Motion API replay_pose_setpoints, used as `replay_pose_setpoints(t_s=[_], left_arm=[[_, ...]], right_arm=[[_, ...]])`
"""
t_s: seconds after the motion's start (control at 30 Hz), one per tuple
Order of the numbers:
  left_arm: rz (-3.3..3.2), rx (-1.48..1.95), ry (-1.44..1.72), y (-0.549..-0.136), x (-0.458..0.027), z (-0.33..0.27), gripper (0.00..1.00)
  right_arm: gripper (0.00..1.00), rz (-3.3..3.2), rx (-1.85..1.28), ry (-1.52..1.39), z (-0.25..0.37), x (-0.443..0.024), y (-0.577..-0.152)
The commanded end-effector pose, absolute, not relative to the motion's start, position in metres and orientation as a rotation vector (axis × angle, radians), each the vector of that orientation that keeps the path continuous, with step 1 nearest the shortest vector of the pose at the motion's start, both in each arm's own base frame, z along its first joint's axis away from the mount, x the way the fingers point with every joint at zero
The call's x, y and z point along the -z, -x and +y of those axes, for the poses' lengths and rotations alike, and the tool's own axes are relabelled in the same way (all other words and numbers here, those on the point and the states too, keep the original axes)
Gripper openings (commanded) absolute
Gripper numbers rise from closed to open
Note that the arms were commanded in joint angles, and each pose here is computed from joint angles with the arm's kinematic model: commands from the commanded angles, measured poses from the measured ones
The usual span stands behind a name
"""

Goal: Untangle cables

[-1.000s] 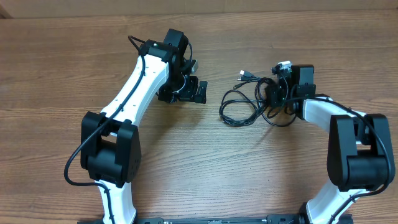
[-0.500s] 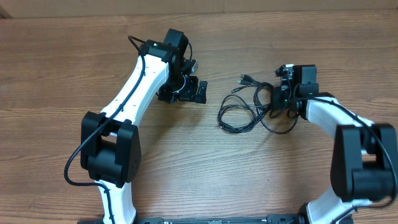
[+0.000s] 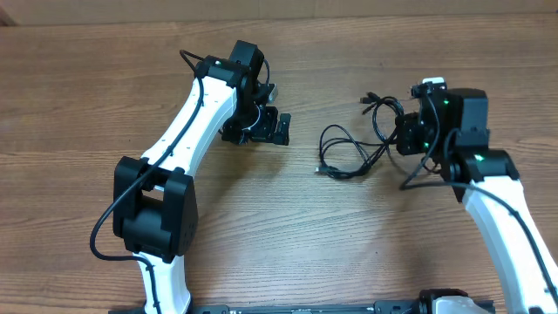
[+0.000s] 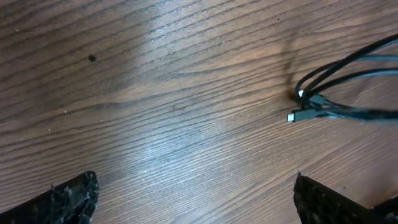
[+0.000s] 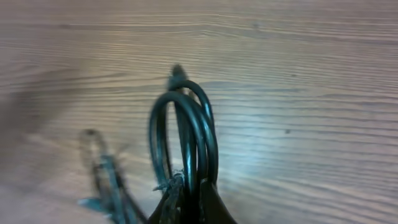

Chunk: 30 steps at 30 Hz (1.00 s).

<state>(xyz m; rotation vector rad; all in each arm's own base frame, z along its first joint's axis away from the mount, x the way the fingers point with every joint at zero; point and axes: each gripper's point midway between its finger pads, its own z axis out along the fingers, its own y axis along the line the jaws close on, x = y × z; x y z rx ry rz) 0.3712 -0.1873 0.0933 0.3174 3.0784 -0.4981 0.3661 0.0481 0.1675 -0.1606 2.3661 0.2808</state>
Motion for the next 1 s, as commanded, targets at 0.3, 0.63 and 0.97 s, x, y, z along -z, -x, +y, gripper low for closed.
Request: replay_pose_setpoints(t_s=[0.3, 0.63, 0.97], left_arm=[[3.033, 0.526, -0.365, -0.37, -0.107, -0.192, 1.0], [3.031, 0.839, -0.153, -0.367, -0.122, -0.223, 1.0], [2.877, 1.204, -0.084, -0.384, -0.152, -0.262, 1.0]], right_arm=[[0.04, 2.371, -0.502, 0.158, 0.075, -0.183, -0.342], [0.04, 2.384, -0.572, 0.178, 0.083, -0.18, -0.338], [0.04, 2.308, -0.776, 0.112, 0.103, -0.198, -0.347]])
